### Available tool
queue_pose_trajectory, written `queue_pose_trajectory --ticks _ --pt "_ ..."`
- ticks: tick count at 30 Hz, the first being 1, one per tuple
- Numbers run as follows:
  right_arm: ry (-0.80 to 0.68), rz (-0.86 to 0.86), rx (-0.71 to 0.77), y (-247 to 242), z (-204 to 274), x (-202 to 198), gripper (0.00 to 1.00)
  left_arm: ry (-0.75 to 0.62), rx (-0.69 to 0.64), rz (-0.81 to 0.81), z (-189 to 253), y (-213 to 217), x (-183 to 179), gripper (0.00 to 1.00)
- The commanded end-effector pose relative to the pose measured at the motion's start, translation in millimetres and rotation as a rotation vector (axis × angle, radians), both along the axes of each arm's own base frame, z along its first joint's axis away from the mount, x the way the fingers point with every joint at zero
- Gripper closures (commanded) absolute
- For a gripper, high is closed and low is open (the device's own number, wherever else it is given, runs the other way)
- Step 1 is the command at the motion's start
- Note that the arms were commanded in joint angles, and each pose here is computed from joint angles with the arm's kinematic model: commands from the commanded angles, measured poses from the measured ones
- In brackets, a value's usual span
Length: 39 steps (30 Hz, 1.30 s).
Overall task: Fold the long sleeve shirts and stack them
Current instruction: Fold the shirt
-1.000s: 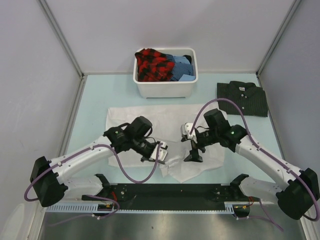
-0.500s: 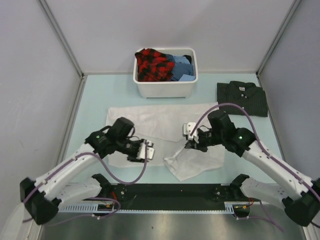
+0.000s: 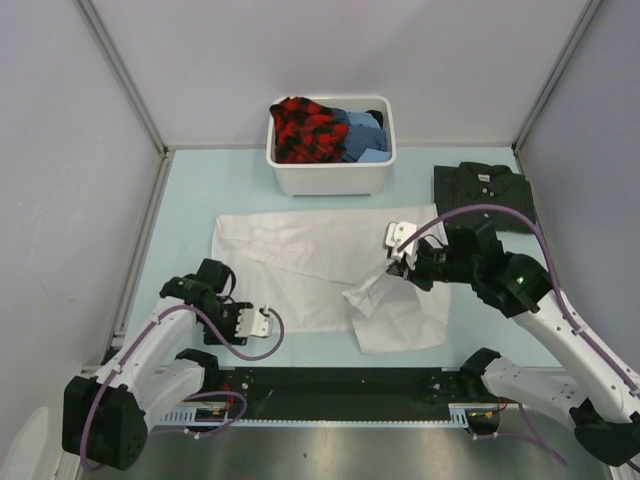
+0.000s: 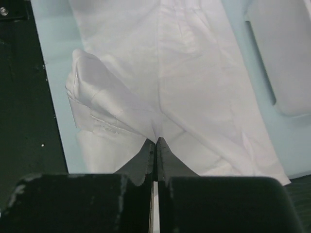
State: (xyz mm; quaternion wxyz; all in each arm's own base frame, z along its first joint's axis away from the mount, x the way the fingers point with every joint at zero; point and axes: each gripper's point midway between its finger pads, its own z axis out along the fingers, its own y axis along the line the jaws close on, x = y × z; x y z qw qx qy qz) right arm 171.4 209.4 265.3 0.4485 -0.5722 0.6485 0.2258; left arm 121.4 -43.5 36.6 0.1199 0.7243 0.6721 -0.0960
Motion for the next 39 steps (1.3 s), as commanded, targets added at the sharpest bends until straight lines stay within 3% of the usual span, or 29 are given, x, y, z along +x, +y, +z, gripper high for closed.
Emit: queue_pose_trajectory --ticks 1,6,11,15,19,25,32,39 --pt "-0.104 -0.083 0.039 -5 43 23 1.00 -0.013 0.080 -0.076 -10 15 2 0.45" --pt "-0.175 -0.115 0.084 -6 83 37 1.00 -0.058 0.116 -0.068 -21 21 10 0.57" --pt "-0.300 -0.150 0.117 -7 130 54 1.00 -0.060 0.096 -0.034 -20 18 11 0.85" --pt "-0.372 -0.125 0.149 -1 160 61 1.00 -0.061 0.074 -0.024 -20 14 12 0.92" --pt "-0.378 -0.108 0.126 2 156 65 1.00 -0.069 0.040 0.021 -13 9 20 1.00" --pt "-0.443 -0.154 0.139 -10 172 86 1.00 -0.063 -0.055 0.130 14 5 41 1.00" --pt "-0.486 -0.163 0.148 -15 179 115 1.00 -0.038 -0.141 0.276 43 8 90 1.00" --pt "-0.578 -0.154 0.158 -10 191 170 1.00 -0.030 -0.177 0.386 48 13 130 1.00"
